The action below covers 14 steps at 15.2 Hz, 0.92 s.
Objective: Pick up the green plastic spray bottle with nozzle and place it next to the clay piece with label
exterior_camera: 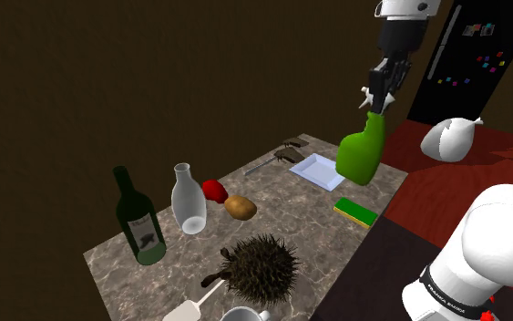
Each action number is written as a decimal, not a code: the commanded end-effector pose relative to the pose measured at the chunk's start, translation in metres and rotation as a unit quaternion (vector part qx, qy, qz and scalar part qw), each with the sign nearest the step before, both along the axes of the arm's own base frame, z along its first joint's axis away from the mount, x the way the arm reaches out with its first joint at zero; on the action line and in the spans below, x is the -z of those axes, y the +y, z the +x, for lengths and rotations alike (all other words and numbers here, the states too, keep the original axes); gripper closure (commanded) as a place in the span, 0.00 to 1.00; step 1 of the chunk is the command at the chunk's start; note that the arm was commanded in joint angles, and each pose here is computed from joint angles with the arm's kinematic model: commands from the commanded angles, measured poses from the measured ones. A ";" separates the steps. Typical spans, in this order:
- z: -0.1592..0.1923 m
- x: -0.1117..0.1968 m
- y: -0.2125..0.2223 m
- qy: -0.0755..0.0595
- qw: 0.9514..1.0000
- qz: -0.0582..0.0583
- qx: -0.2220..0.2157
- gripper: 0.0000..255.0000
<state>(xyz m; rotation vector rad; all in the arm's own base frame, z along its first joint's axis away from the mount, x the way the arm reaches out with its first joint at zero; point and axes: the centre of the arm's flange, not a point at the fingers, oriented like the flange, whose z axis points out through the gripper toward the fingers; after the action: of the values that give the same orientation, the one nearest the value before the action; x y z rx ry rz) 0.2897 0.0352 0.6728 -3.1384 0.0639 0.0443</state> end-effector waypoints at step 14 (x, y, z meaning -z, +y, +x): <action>0.034 -0.047 -0.011 0.000 1.000 0.000 0.000 1.00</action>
<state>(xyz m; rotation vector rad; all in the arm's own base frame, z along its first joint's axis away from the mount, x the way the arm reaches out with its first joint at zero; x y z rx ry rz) 0.3134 0.0262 0.7239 -3.1384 0.0641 0.0459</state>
